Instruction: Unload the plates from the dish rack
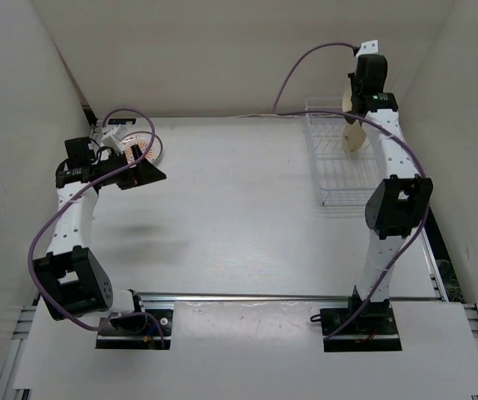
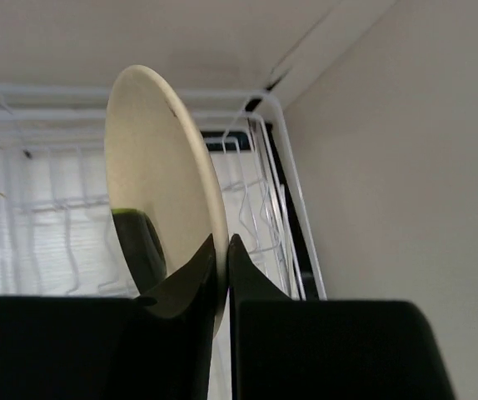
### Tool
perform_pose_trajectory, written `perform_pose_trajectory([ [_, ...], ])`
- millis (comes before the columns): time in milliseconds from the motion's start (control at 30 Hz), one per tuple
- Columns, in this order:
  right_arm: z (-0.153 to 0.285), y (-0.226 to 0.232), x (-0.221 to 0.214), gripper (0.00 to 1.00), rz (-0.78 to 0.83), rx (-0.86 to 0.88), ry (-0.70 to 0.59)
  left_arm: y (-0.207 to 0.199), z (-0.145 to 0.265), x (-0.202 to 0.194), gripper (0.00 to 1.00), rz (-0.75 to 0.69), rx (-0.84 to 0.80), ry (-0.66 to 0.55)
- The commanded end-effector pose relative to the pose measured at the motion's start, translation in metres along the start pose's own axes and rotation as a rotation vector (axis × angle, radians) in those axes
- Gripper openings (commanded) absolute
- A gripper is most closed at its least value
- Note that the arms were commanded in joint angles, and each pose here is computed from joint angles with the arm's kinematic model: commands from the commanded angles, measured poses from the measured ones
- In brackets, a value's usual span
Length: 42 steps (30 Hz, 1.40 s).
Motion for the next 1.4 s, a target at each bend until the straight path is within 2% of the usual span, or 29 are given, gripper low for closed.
perform_pose_trajectory([
  [0, 0.083, -0.059, 0.069, 0.00, -0.116, -0.161, -0.217, -0.012, 0.012, 0.000, 1.00, -0.073, -0.004, -0.045],
  [67, 0.106, -0.061, 0.073, 0.00, -0.138, -0.103, -0.257, -0.013, 0.013, -0.003, 1.00, -0.076, -0.005, -0.047],
  [133, 0.132, -0.039, 0.077, 0.00, -0.170, 0.097, -0.315, -0.014, 0.015, -0.006, 1.00, -0.079, -0.006, -0.050],
  [167, 0.142, -0.021, 0.078, 0.00, -0.167, 0.225, -0.344, -0.019, 0.017, -0.006, 1.00, -0.089, -0.017, -0.054],
  [200, 0.146, 0.007, 0.060, 0.00, -0.155, 0.386, -0.315, -0.021, 0.019, -0.006, 1.00, -0.097, -0.019, -0.060],
  [233, 0.177, 0.038, 0.067, 0.00, -0.175, 0.647, -0.402, -0.023, 0.019, -0.007, 1.00, -0.098, -0.029, -0.057],
  [367, 0.229, 0.123, 0.036, 0.00, -0.277, 1.248, -0.349, -0.033, 0.021, -0.008, 1.00, -0.098, -0.084, -0.042],
  [400, 0.249, 0.147, 0.025, 0.00, -0.302, 1.476, -0.346, -0.033, 0.019, -0.009, 1.00, -0.091, -0.098, -0.031],
  [433, 0.262, 0.168, 0.021, 0.00, -0.300, 1.593, -0.323, -0.038, 0.020, -0.011, 1.00, -0.083, -0.132, -0.017],
  [533, 0.287, 0.213, 0.008, 0.00, -0.273, 1.766, -0.242, -0.041, 0.017, -0.018, 1.00, -0.047, -0.195, 0.027],
  [700, 0.294, 0.269, -0.001, 0.00, -0.228, 1.891, -0.137, -0.041, 0.012, -0.028, 1.00, 0.000, -0.282, 0.091],
  [733, 0.299, 0.276, 0.008, 0.00, -0.200, 1.906, -0.166, -0.039, 0.010, -0.028, 1.00, 0.015, -0.290, 0.102],
  [767, 0.294, 0.287, 0.007, 0.00, -0.207, 1.918, -0.132, -0.036, 0.007, -0.028, 1.00, 0.028, -0.287, 0.109],
  [833, 0.296, 0.295, 0.021, 0.00, -0.183, 1.930, -0.172, -0.030, 0.003, -0.028, 1.00, 0.059, -0.283, 0.122],
  [1200, 0.294, 0.349, 0.052, 0.00, -0.168, 1.985, -0.182, -0.014, -0.012, -0.023, 1.00, 0.147, -0.286, 0.167],
  [1367, 0.296, 0.369, 0.051, 0.00, -0.170, 2.003, -0.145, -0.012, -0.014, -0.018, 1.00, 0.148, -0.286, 0.167],
])
Point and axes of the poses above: each gripper's point midway between its finger pads, its own z axis back along the fingers, its own y axis along the line the jaws close on, x = y × z, the point moved 3 cm from there along z, back along the fingers, and after that the axes turned 15 degrees about z, right-handed, at the moved point
